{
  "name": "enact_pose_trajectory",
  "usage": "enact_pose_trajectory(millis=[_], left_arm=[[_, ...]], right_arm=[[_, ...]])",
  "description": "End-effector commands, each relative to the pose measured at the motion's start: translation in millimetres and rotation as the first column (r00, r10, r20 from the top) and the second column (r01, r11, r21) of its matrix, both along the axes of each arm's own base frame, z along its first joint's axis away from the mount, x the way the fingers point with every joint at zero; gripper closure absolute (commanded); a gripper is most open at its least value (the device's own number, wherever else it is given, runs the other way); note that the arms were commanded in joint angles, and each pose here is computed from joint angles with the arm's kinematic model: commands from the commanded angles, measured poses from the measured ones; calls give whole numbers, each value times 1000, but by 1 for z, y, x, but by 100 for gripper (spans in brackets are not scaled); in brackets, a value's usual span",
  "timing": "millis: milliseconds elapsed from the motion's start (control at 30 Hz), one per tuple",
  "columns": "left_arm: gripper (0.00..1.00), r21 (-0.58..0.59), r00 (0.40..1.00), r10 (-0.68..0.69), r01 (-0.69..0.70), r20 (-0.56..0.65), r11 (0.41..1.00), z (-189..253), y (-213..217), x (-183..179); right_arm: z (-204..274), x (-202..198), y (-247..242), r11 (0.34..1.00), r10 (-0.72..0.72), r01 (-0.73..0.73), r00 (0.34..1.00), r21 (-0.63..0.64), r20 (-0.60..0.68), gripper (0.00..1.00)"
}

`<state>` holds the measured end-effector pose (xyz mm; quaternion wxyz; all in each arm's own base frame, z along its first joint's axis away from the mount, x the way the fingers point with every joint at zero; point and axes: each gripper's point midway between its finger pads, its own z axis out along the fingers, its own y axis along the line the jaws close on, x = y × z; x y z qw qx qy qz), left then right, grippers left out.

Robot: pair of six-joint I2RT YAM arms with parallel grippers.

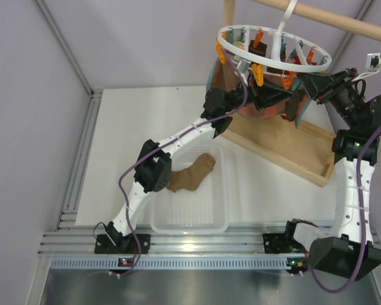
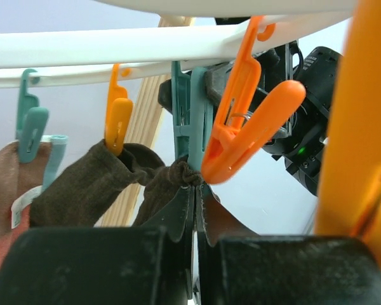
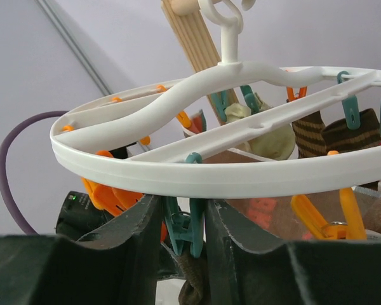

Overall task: Clip the socks to the hanger
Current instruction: Clamp the sock onto the hanger.

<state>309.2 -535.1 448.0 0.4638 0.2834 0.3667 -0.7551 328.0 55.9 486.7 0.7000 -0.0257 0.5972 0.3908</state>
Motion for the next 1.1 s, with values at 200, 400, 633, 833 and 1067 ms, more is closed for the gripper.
enact_pose_trajectory(millis=[200, 400, 633, 833, 1067], left_arm=[[100, -83, 998, 1, 4, 69, 997, 31, 4, -17], [76, -54, 1000, 1, 1, 32, 999, 23, 2, -14], [58, 23, 999, -22, 21, 24, 1000, 3, 11, -28], [52, 129, 999, -27, 32, -41, 991, -30, 25, -39], [43, 254, 997, 9, 11, -77, 967, -65, 47, -52]], right_arm=[[6, -7, 5, 999, 29, -29, 1000, -21, 3, 60], [10, -8, 4, 1000, 19, -18, 1000, -21, 13, 55], [13, -12, -5, 999, -17, 18, 1000, -31, 17, 50], [11, -19, -14, 997, -61, 61, 998, -51, 7, 41], [4, -31, -19, 988, -106, 104, 994, -111, -13, 12]])
